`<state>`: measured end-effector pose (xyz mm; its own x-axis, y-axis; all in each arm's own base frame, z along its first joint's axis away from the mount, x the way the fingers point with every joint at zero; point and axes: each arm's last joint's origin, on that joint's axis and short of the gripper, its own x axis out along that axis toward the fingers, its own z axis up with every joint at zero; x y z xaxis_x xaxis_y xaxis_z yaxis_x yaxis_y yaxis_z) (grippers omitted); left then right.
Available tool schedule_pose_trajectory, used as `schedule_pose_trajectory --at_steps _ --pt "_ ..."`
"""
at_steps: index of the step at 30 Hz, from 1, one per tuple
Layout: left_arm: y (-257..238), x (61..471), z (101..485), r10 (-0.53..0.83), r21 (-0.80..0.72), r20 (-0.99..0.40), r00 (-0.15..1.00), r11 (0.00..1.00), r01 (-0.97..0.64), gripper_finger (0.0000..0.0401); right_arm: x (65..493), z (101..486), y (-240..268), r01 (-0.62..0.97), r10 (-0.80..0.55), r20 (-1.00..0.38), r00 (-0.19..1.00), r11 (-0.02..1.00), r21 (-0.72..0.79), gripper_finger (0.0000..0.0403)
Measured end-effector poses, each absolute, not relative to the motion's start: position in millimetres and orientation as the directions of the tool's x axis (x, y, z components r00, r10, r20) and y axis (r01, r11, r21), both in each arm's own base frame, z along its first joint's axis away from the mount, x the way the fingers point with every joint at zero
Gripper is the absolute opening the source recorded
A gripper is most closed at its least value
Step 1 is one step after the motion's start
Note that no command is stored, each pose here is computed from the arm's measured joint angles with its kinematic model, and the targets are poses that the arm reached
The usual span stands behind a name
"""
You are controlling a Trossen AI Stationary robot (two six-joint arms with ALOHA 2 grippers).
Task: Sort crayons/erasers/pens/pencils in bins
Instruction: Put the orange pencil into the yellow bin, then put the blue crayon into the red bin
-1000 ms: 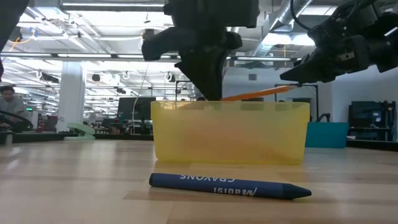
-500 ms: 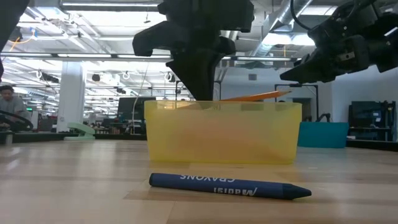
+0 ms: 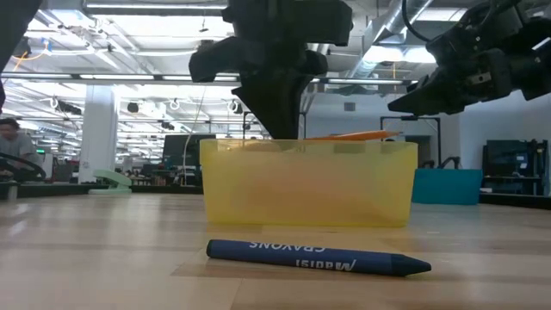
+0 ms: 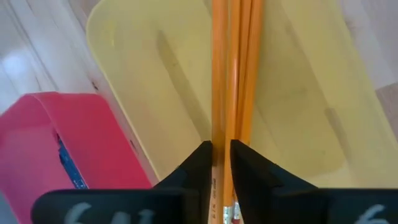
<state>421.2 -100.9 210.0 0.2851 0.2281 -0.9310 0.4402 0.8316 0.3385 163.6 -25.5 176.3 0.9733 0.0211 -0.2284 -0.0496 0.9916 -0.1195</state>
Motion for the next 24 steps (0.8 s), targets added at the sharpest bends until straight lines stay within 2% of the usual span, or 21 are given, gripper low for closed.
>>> schedule_pose_trajectory --at_steps 9,17,20,24 --pt "-102 421 210 0.178 0.285 -0.944 0.276 0.862 0.42 0.0089 164 176 -25 -0.05 0.021 -0.231 0.973 0.992 -0.119 0.0003" --pt "-99 417 223 0.265 0.339 -0.934 0.239 0.868 0.364 0.0109 164 176 -25 -0.05 0.021 -0.231 0.973 0.992 -0.119 0.0004" --pt "-100 410 233 0.29 0.339 -0.937 0.196 0.892 0.298 0.01 164 176 -25 -0.052 0.022 -0.231 0.973 0.991 -0.125 0.0002" --pt "-114 396 247 0.271 0.314 -0.938 0.216 0.928 0.201 0.0055 160 170 -25 -0.048 0.02 -0.189 0.982 0.988 -0.144 0.0002"
